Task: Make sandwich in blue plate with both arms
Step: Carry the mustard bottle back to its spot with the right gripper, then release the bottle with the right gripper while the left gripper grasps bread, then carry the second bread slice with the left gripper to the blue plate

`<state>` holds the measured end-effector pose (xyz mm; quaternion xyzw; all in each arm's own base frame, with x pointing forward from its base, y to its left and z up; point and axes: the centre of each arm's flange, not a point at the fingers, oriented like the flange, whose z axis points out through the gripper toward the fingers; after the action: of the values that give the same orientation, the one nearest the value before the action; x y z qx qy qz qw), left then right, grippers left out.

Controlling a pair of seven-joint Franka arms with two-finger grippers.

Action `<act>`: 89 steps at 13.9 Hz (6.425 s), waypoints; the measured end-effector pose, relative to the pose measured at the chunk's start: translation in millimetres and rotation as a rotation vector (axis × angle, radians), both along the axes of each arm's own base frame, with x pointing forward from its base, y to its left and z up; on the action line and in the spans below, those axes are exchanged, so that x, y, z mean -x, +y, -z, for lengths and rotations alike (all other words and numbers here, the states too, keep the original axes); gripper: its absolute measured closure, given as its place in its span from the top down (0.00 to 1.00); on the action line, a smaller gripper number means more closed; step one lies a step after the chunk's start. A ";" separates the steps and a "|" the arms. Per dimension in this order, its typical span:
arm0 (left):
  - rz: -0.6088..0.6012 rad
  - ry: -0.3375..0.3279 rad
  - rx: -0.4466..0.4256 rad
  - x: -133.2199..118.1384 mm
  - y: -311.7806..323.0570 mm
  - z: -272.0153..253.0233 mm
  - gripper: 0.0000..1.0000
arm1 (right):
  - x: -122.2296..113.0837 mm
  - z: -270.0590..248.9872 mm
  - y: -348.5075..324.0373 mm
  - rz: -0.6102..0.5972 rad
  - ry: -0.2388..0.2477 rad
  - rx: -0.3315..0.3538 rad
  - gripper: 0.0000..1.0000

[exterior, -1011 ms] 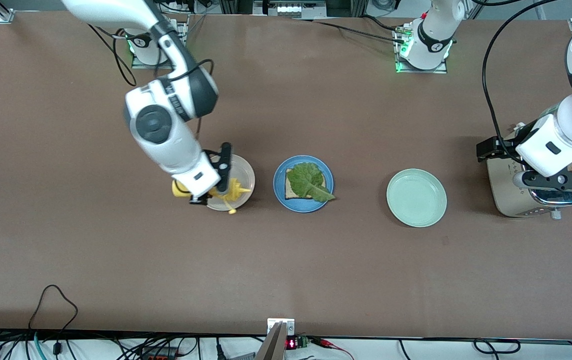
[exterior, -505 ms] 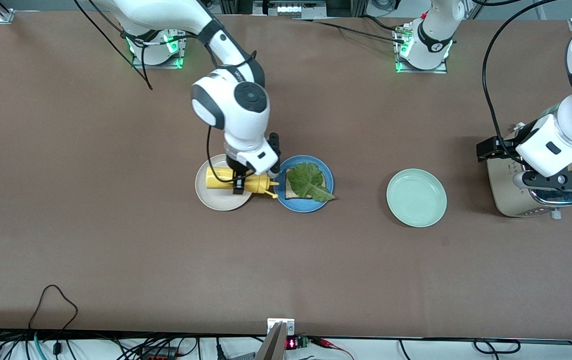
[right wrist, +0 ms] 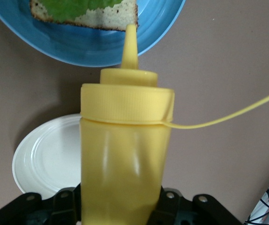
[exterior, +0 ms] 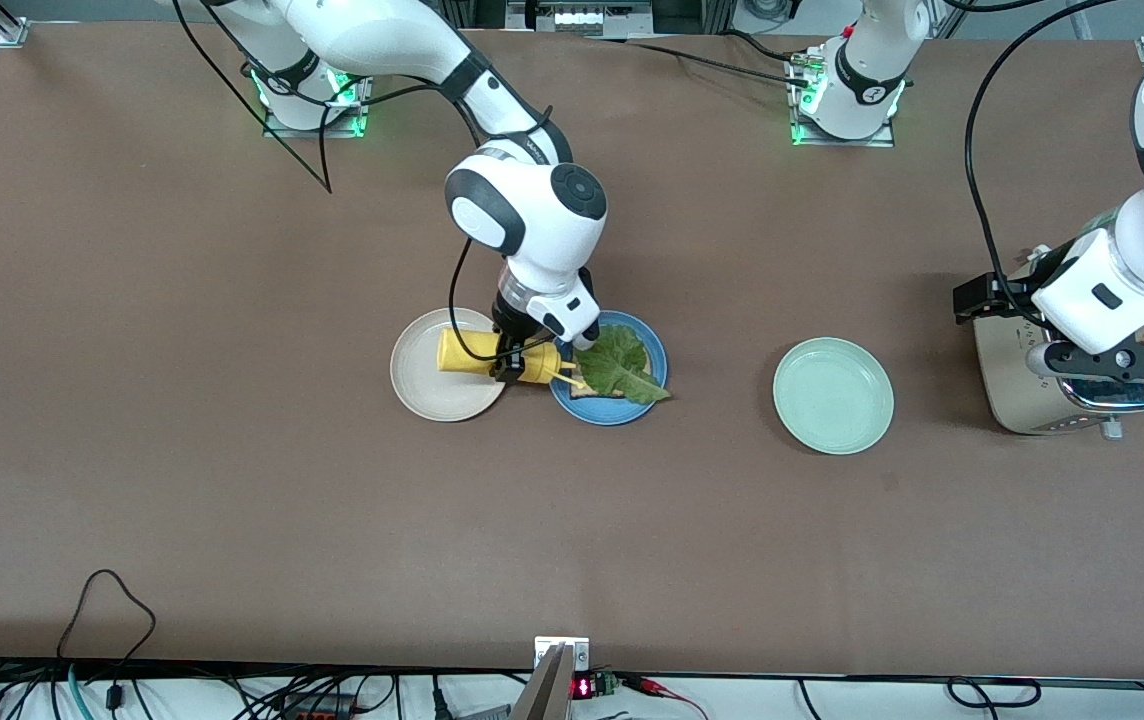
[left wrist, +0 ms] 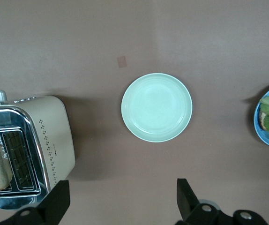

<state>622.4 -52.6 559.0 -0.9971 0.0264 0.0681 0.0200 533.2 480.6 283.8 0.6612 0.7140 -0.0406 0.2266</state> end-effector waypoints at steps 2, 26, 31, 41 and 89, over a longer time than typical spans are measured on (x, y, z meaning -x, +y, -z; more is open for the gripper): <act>-0.016 0.007 0.013 -0.2 7.9 0.9 1.00 | -2.6 -2.2 -0.2 0.005 -0.006 0.001 0.46; -0.075 0.071 0.045 -7.3 43.4 27.5 1.00 | -110.3 -32.6 -544.3 0.108 0.578 -1.423 0.46; -0.165 0.113 0.040 -9.1 104.0 47.5 1.00 | -85.6 71.3 -610.2 0.007 0.514 -1.669 0.46; 0.029 0.144 -0.085 12.4 290.8 141.0 0.98 | -60.6 164.2 -623.6 -0.165 0.390 -1.776 0.46; 0.007 0.228 0.864 -24.4 -222.2 209.0 0.09 | -51.3 -337.1 -438.7 1.560 -0.117 -0.503 1.00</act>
<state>646.9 -274.8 350.0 -0.9000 0.0579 0.1604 -0.4011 584.5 41.9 620.9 0.9996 0.0238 0.0092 0.0150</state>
